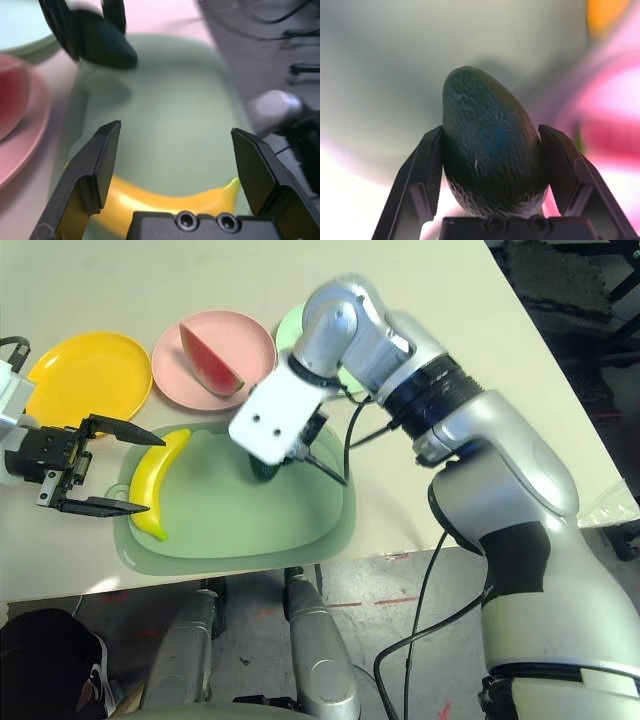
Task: Place the fruits into color-matched plates.
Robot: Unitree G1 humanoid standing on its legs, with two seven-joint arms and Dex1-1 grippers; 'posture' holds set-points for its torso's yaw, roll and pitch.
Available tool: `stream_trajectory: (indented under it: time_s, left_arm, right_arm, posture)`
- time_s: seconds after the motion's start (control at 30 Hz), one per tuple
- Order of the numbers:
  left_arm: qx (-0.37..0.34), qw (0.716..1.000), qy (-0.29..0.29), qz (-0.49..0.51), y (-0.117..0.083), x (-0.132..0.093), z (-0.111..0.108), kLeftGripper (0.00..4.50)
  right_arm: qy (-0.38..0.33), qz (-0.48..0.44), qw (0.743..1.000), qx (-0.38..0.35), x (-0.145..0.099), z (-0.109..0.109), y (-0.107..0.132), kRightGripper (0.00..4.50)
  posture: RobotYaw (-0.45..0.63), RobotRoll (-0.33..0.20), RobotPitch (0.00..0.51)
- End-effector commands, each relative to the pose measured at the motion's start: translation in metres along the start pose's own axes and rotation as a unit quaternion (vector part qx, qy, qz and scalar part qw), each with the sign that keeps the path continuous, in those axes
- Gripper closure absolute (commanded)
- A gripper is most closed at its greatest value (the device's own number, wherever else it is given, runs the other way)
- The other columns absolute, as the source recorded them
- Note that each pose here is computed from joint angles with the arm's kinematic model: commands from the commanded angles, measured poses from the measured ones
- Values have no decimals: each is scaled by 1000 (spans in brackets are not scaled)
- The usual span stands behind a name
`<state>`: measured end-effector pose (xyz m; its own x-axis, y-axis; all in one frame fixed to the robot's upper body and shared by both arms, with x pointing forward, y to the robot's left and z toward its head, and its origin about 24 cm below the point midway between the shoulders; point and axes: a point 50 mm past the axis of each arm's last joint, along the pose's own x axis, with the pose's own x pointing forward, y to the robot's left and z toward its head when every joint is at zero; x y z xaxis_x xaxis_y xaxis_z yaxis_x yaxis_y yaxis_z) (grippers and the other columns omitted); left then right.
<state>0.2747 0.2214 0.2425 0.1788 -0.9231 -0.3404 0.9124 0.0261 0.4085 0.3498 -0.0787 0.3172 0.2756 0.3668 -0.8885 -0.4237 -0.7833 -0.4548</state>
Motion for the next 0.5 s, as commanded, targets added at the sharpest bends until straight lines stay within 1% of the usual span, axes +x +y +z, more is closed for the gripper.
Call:
stream_trajectory:
  time_s: [0.03, 0.13, 0.27, 0.37, 0.5]
  left_arm:
    - [-11, 999, 31, 38, 4, 2, -4, 0]
    - [-12, 996, 50, 79, 11, 3, -6, 0]
    - [-10, 991, 79, 106, 13, 1, -14, 0]
    - [-7, 990, 85, 109, 13, 0, -14, 0]
    - [-5, 990, 91, 107, 12, -2, -14, 0]
  right_arm:
    - [60, -25, 997, 44, -13, -18, 0, 1310]
    - [112, -38, 988, 97, -21, -34, 4, 1310]
    - [180, -74, 969, 154, -21, -55, 14, 1310]
    - [200, -84, 959, 181, -14, -64, 20, 1310]
    - [212, -90, 954, 195, -6, -70, 26, 1310]
  posture:
    - [-96, 0, 402]
    - [-97, 0, 399]
    - [-93, 0, 392]
    - [-82, 0, 392]
    - [-80, 0, 395]
